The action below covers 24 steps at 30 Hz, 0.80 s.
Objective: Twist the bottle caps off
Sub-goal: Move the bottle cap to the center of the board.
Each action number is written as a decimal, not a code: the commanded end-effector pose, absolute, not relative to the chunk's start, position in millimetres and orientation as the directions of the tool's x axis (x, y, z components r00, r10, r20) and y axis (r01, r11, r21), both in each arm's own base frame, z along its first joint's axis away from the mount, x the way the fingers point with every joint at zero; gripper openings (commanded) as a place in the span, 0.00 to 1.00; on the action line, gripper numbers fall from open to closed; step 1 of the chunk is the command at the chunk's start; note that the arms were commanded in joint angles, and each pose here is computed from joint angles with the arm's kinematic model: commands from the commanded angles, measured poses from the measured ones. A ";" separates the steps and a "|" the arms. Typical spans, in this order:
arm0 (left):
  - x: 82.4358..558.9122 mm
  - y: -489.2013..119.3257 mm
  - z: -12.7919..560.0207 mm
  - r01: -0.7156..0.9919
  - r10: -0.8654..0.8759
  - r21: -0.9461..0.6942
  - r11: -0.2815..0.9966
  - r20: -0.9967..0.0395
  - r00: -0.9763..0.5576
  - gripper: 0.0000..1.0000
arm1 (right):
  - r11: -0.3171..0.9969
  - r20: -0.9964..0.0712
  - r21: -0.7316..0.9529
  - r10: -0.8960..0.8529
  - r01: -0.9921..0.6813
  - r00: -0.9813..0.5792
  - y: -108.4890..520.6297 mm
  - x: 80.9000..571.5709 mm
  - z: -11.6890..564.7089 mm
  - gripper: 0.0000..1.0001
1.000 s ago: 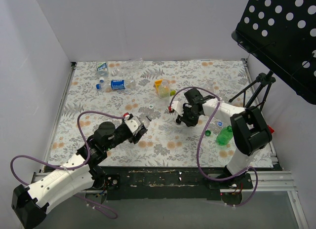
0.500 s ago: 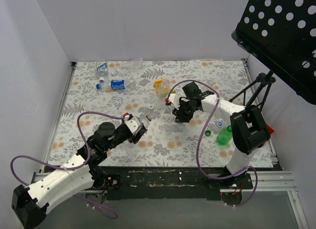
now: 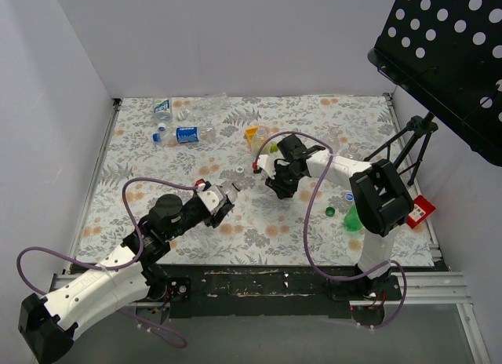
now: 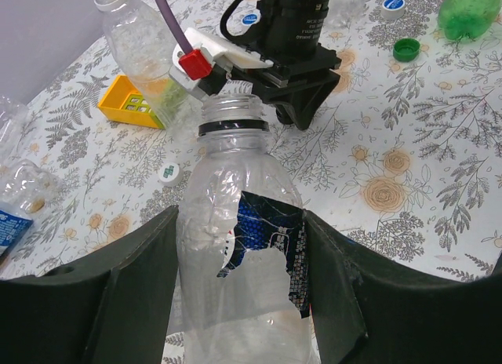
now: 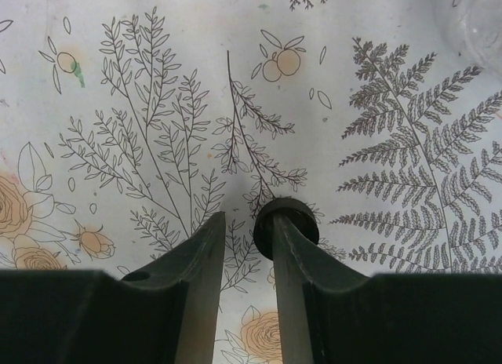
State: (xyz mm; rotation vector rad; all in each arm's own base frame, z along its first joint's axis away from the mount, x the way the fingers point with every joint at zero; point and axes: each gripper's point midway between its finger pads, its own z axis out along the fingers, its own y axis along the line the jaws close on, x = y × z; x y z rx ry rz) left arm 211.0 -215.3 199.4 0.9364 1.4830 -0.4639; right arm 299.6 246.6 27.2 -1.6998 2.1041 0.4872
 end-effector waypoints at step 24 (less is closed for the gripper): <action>215.3 -208.0 210.3 0.734 0.261 0.268 0.624 -0.957 0.127 0.00 | 0.019 -0.495 -0.017 -0.869 -1.000 -0.008 313.9 291.1 38.0 0.01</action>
